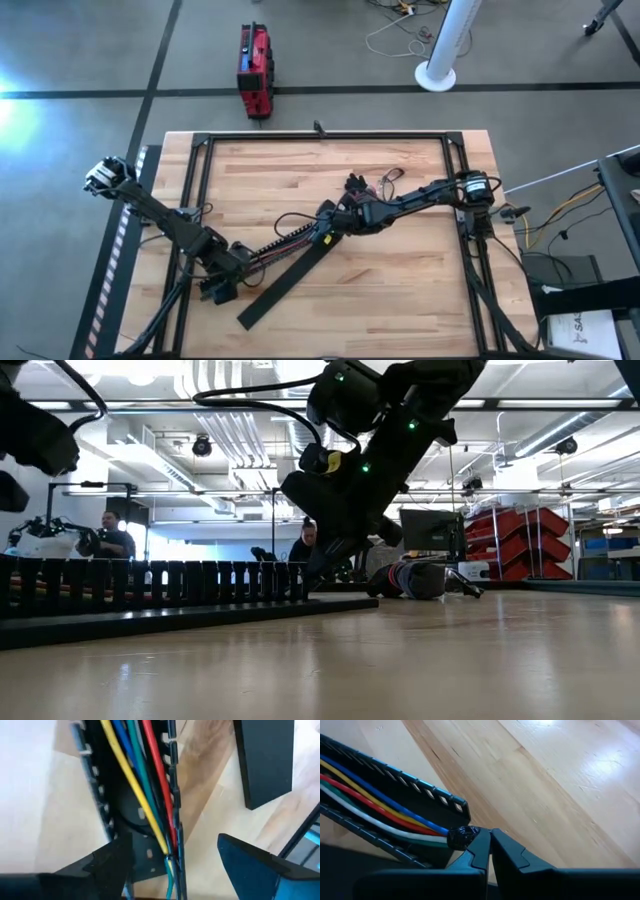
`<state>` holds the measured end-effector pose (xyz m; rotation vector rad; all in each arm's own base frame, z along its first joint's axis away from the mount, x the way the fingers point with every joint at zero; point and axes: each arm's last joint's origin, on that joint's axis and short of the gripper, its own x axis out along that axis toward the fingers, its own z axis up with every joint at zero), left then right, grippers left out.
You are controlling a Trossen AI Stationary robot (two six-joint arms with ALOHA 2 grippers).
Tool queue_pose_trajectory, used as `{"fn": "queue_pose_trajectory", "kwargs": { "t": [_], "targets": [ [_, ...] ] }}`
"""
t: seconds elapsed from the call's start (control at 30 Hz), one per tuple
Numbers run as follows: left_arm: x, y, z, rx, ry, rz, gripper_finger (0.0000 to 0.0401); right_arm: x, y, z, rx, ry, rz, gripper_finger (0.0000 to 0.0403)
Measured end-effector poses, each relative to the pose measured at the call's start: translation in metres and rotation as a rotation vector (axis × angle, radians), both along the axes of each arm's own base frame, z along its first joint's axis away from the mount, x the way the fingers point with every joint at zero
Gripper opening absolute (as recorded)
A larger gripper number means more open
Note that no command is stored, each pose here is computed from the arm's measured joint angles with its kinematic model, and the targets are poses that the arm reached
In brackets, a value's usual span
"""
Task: Ziptie cables
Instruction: Put the ziptied cable wires into the black cable duct
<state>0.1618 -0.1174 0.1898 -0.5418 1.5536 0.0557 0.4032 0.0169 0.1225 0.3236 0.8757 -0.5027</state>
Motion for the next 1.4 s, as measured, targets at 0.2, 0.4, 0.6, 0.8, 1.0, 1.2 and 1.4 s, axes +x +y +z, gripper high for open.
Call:
{"fn": "queue_pose_trajectory", "kwargs": {
  "t": [0.2, 0.4, 0.6, 0.8, 1.0, 1.2, 1.4],
  "targets": [
    [0.005, 0.001, 0.018, 0.114, -0.089, -0.004, 0.0283, 0.0, 0.0, 0.0, 0.009, 0.001, 0.006, 0.0002],
    [0.007, 0.006, 0.013, 0.252, -0.177, 0.015, 0.0292, 0.0, 0.0, 0.0, 0.011, 0.001, 0.007, 0.0002],
    [0.01, 0.008, -0.003, 0.261, -0.254, 0.043, 0.0307, 0.0, 0.0, 0.0, 0.011, 0.001, 0.007, 0.0002],
    [0.009, 0.014, -0.013, 0.367, -0.319, 0.081, 0.0311, 0.0, 0.0, 0.0, 0.009, 0.002, 0.006, 0.0002],
    [0.008, 0.017, -0.026, 0.425, -0.339, 0.077, 0.0311, 0.0, 0.001, 0.0, 0.016, 0.0, 0.01, 0.0002],
    [0.016, 0.014, -0.036, 0.478, -0.386, -0.017, 0.0311, 0.0, 0.001, 0.0, 0.017, 0.0, 0.012, 0.0002],
    [0.031, 0.005, -0.051, 0.505, -0.44, -0.171, 0.0311, 0.0, 0.002, 0.0, 0.025, 0.006, 0.045, 0.0002]
  ]
}}
